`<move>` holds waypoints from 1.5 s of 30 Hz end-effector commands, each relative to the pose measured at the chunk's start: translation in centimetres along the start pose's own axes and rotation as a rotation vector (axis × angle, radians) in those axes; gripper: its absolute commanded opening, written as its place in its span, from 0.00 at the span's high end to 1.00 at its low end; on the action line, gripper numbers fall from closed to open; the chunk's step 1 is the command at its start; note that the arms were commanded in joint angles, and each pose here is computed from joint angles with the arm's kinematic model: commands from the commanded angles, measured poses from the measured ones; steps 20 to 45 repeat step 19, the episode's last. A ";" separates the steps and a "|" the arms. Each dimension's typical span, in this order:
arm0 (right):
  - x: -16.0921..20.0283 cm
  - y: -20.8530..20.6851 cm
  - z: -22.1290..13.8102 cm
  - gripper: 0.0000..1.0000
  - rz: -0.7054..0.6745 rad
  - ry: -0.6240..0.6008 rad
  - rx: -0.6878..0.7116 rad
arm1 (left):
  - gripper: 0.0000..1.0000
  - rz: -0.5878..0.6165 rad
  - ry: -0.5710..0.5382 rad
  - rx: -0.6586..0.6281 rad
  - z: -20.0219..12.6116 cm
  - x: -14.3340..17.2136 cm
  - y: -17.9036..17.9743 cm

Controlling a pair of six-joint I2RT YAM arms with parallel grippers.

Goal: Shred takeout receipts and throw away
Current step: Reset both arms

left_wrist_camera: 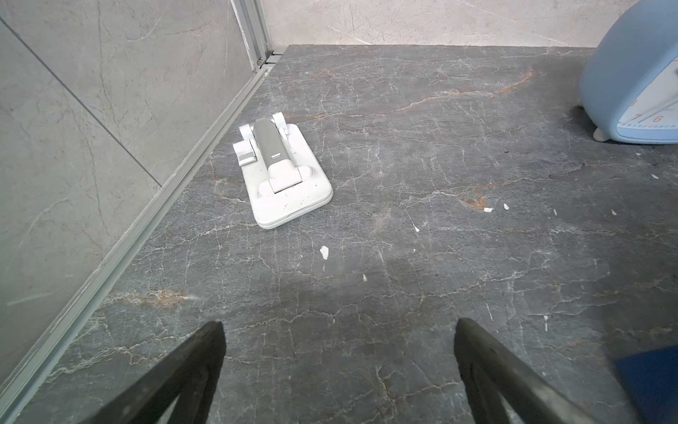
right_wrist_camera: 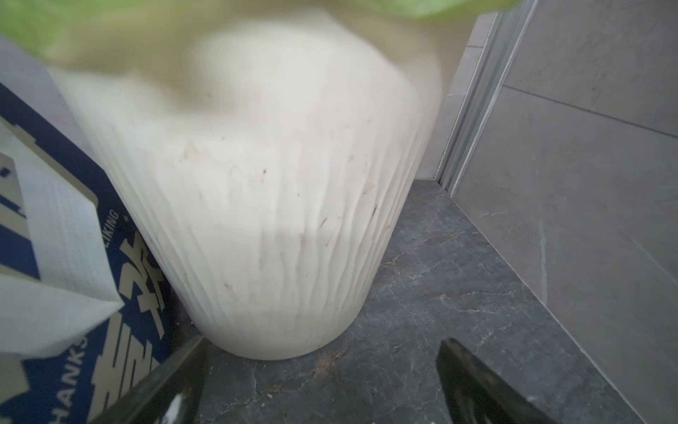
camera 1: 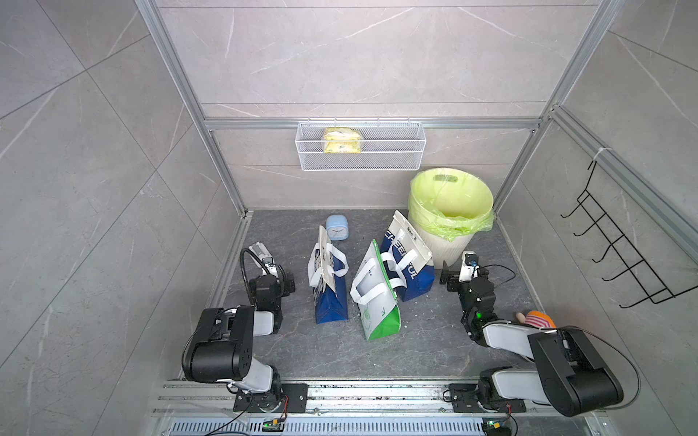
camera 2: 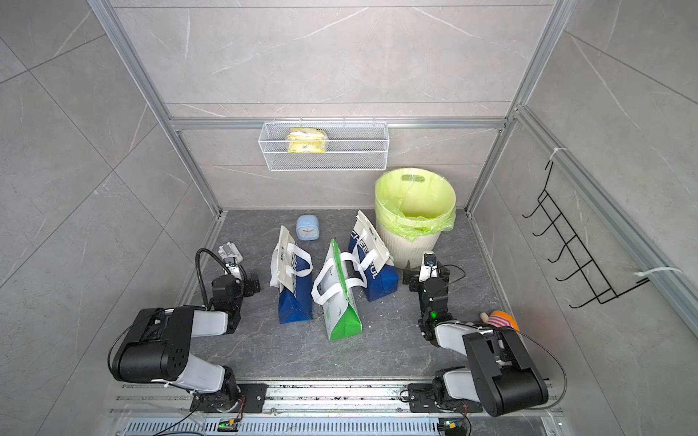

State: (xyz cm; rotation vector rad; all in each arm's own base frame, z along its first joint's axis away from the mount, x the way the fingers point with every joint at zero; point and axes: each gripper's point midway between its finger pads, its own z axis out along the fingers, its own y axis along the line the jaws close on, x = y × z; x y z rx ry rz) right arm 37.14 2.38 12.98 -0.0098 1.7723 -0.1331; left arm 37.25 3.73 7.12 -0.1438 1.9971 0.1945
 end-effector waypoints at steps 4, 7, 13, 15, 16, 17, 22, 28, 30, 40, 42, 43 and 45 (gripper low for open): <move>2.4 -0.7 2.1 0.01 0.016 0.056 0.052 | 0.00 -0.033 -0.053 0.009 0.1 -1.8 -0.1; 2.8 -0.6 2.0 0.00 0.019 0.090 0.045 | 0.00 -0.033 -0.053 0.009 0.1 -1.8 -0.1; 2.9 -0.4 2.1 0.00 0.019 0.097 0.035 | 0.00 -0.033 -0.053 0.009 0.1 -1.8 -0.1; 2.8 0.0 2.3 0.01 0.021 0.095 -0.001 | 0.00 -0.034 -0.052 0.009 0.1 -1.8 -0.1; 2.9 -0.1 2.3 0.00 0.024 0.104 -0.006 | 0.00 -0.033 -0.052 0.010 0.1 -1.8 -0.1; 2.9 -0.1 2.3 0.01 0.025 0.102 -0.009 | 0.00 -0.034 -0.052 0.009 0.1 -1.8 -0.1; 2.8 -0.1 2.2 0.00 0.027 0.095 -0.006 | 0.00 -0.034 -0.050 0.008 0.1 -1.7 0.0; 2.8 -0.1 2.2 0.00 0.027 0.095 -0.006 | 0.00 -0.034 -0.050 0.008 0.1 -1.7 0.0; 2.8 -0.1 2.2 0.00 0.027 0.095 -0.006 | 0.00 -0.034 -0.050 0.008 0.1 -1.7 0.0; 2.8 -0.1 2.2 0.00 0.027 0.095 -0.006 | 0.00 -0.034 -0.050 0.008 0.1 -1.7 0.0; 2.8 -0.1 2.2 0.00 0.027 0.095 -0.006 | 0.00 -0.034 -0.050 0.008 0.1 -1.7 0.0; 2.8 -0.1 2.2 0.00 0.027 0.095 -0.006 | 0.00 -0.034 -0.050 0.008 0.1 -1.7 0.0; 2.8 -0.1 2.2 0.00 0.027 0.095 -0.006 | 0.00 -0.034 -0.050 0.008 0.1 -1.7 0.0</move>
